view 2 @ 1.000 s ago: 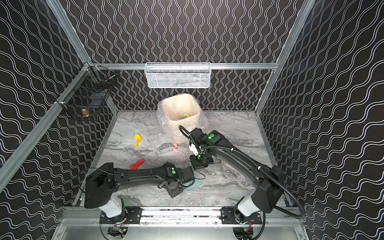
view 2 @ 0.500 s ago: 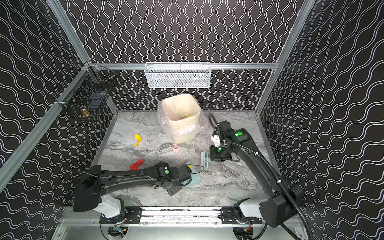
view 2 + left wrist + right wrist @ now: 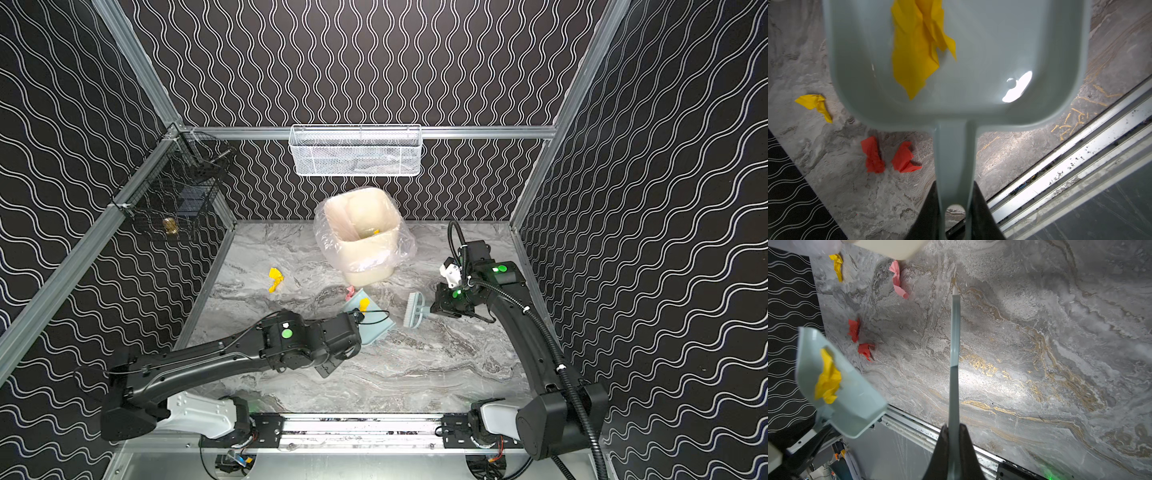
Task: Sweep away the paper scraps from the table
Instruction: 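Lift the dustpan toward the bin with the left gripper while the right draws back, then tip the dustpan over the bagged bin with the left gripper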
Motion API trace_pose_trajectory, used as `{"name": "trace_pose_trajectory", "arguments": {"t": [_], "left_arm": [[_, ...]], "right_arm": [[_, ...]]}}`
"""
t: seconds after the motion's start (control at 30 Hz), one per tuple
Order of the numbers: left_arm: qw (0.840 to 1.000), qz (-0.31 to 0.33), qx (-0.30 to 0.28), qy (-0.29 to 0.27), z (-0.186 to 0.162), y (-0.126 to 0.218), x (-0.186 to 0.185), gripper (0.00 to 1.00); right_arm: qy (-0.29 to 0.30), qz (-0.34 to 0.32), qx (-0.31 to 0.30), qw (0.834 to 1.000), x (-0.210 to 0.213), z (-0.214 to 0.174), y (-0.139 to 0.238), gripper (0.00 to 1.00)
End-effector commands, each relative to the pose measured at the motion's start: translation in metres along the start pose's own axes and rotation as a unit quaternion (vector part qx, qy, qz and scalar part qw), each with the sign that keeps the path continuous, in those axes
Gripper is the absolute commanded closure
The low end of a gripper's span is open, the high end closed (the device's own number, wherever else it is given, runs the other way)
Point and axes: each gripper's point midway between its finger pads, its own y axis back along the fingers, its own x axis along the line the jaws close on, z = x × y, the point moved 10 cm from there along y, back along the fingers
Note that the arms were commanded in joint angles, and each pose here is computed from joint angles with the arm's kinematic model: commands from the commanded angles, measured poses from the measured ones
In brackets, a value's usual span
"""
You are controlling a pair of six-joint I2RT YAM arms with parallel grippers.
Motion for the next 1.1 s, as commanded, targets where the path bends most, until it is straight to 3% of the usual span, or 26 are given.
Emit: {"name": "trace_pose_trajectory", "arguments": {"t": [0.0,0.27,0.43,0.83,1.07], "left_arm": [[0.999,0.04,0.011,0.024,-0.004,0.022,0.019,1.0],[0.995,0.041,0.0,0.092,0.008,0.071,0.077,1.0],[0.994,0.042,-0.002,0.096,0.019,0.083,0.111,1.0],[0.992,0.031,-0.015,0.121,0.063,0.08,0.186,1.0],[0.99,0.091,0.006,0.108,0.089,0.063,0.203,1.0]], "right_arm": [[0.012,0.02,-0.006,1.0,0.0,0.005,0.001,1.0],[0.003,0.035,-0.012,0.999,-0.007,0.008,0.005,1.0],[-0.004,0.041,-0.015,0.999,-0.009,0.006,0.006,1.0],[-0.025,0.052,-0.018,0.998,-0.012,-0.01,0.006,1.0],[-0.034,0.059,-0.018,0.998,-0.014,-0.017,0.003,1.0]]}}
